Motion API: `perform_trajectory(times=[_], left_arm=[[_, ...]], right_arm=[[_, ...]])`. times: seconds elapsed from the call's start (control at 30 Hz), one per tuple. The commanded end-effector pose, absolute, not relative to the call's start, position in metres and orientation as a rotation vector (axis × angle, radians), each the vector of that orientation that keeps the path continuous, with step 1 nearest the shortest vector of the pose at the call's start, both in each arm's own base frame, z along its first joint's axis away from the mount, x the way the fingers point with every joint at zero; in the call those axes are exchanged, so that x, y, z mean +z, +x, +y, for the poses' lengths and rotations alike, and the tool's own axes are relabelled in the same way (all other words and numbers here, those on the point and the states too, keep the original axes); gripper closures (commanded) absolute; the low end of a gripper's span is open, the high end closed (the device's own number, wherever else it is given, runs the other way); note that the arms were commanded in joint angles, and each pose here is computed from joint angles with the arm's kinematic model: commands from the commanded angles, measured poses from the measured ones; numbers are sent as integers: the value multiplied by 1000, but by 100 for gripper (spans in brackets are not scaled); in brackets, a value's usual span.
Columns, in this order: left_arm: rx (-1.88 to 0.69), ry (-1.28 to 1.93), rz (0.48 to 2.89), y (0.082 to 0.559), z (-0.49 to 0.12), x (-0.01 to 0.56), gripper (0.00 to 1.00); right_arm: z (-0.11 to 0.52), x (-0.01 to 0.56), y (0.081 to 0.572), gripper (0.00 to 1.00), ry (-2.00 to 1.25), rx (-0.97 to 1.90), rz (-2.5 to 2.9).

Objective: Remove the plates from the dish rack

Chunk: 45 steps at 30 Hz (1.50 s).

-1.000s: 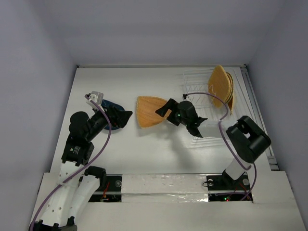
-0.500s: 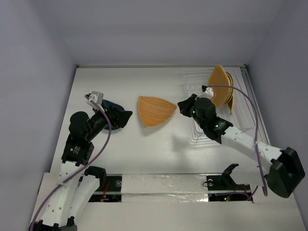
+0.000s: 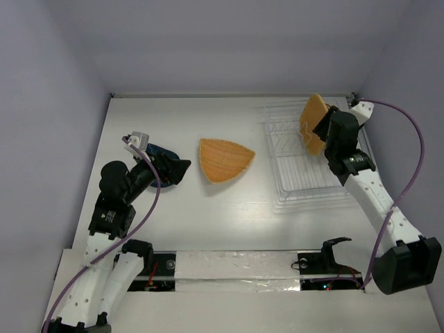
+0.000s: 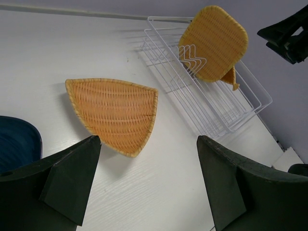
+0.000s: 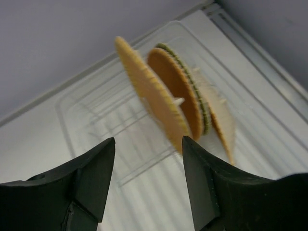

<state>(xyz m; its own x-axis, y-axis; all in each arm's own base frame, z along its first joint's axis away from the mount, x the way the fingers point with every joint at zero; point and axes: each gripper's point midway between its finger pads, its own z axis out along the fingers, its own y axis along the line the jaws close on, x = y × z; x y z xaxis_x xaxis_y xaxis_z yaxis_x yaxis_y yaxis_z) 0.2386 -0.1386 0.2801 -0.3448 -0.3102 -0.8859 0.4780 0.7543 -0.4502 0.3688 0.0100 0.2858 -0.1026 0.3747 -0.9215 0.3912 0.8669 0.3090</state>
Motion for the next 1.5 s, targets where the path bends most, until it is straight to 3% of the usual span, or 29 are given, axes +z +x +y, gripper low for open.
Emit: perform_trajectory(times=[0.0,0.1,0.47,0.53,0.73,0.97,1.47], left_arm=[[-816,152,1676,239,-139,297,22],[-818,151,1675,239,-139,297,22],[-819,151,1681,240,-140,296,22],[-819,151,1680,240,-140,296,22],[-820,154,1675,240,-140,297,22],[-826,152,1678,240,-140,296,22],[-832,156,1689,241,-142,293,22]], right_arm=[[-23,272,379,36,572,-185,1777],[-30,270,392,37,549,-223,1798],[-38,235,429,56,476,-367,1930],[-39,226,431,67,466,-389,1958],[-34,219,430,87,417,-375,1993],[-26,240,422,100,346,-374,1980],[-7,309,404,100,287,-453,1835]])
